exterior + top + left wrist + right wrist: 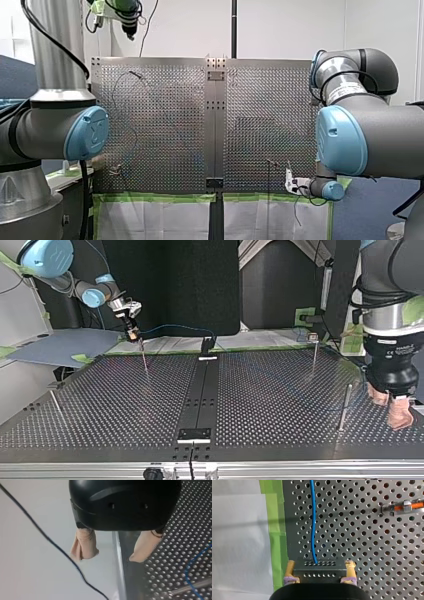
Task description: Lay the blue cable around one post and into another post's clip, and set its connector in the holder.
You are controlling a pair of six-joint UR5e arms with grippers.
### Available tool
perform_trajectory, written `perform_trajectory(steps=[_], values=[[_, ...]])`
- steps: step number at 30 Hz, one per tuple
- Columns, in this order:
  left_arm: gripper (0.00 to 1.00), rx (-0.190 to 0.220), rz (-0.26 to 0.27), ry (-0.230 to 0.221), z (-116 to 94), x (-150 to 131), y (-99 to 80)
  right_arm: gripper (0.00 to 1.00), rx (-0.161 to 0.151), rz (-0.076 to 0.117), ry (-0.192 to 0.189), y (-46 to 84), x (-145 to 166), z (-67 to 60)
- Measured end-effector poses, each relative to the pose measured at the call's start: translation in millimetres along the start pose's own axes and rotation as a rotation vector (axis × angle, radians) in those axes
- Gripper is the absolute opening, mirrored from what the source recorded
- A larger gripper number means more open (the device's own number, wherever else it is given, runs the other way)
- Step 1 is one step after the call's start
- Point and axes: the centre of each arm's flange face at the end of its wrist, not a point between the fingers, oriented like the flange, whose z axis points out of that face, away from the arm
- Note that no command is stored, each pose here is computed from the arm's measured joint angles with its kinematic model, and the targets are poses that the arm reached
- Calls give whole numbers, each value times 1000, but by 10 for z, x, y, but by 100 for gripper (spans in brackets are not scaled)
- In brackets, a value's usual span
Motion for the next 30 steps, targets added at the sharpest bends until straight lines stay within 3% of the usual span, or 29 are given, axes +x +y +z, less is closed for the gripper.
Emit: perform_trajectory(steps=[6,12,30], values=[[100,-25,-6,44,202,309,-64,0,2,0,0,-12,-2,4],[100,-28,-5,76,237,486,-87,0,3,-1,2,-12,3,8],[100,-29,-6,85,238,540,-95,0,4,-1,4,-21,5,17]])
